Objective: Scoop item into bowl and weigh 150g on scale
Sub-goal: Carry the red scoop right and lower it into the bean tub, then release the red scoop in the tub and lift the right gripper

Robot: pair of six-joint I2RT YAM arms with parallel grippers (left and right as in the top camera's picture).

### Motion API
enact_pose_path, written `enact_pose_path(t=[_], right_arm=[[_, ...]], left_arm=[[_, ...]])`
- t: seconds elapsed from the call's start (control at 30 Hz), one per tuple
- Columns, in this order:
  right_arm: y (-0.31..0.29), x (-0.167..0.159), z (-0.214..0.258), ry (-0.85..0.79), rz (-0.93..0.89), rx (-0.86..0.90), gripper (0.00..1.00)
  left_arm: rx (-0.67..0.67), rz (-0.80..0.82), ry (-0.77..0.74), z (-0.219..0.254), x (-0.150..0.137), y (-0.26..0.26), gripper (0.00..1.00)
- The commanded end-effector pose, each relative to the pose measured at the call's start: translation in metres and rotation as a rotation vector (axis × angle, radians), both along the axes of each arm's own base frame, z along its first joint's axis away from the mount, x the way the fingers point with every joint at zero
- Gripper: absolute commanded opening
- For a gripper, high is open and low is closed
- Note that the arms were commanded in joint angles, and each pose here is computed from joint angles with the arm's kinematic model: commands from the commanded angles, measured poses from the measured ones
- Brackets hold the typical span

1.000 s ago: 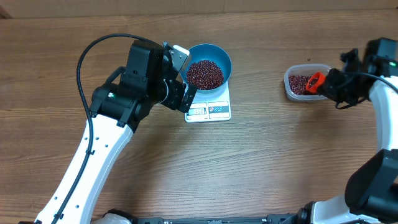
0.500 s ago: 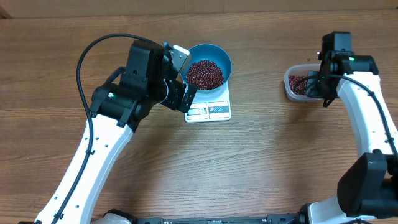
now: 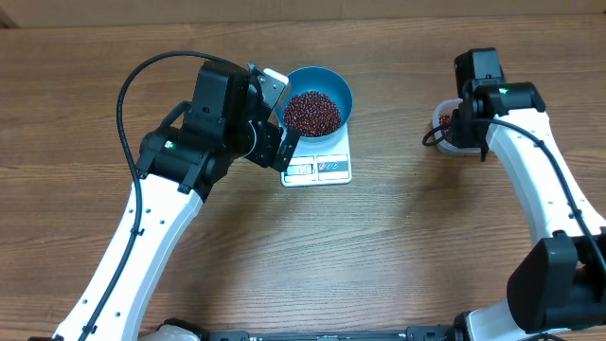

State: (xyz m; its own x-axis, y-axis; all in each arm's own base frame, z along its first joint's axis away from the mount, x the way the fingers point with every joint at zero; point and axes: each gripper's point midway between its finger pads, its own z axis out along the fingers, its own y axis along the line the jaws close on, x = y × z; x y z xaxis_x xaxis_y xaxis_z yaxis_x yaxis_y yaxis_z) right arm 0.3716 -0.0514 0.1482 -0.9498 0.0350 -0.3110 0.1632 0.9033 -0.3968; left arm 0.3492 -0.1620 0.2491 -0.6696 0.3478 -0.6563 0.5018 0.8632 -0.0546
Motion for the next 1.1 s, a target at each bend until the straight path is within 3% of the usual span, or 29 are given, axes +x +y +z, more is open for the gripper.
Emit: enact_pose_path(t=[0.0,0.13,0.4,0.63,0.8,1.07], right_arm=[[-0.004,0.0,0.016,-0.05,-0.026,-0.023,0.04],[0.006,-0.001,0.013,-0.087,-0.107,0.066,0.04],[0.074,0.015,0.038,-0.167,0.007,0.474,0.04],[0.082,0.015,0.085,-0.336,-0.051,0.573,0.04],[0.089,0.015,0.084,-0.351,-0.093,0.645,0.04],[0.04,0.011,0.016,-0.34,-0.574,0.757,0.04]], left_arm=[[-0.002,-0.016,-0.017,0.005,0.001,0.0,1.0],[-0.003,-0.017,-0.017,0.005,0.001,-0.001,1.0],[-0.003,-0.016,-0.017,0.005,0.001,-0.001,1.0],[-0.003,-0.016,-0.017,0.005,0.001,-0.001,1.0],[-0.002,-0.016,-0.017,0.005,0.001,0.0,1.0],[-0.002,-0.016,-0.017,0.005,0.001,0.0,1.0]])
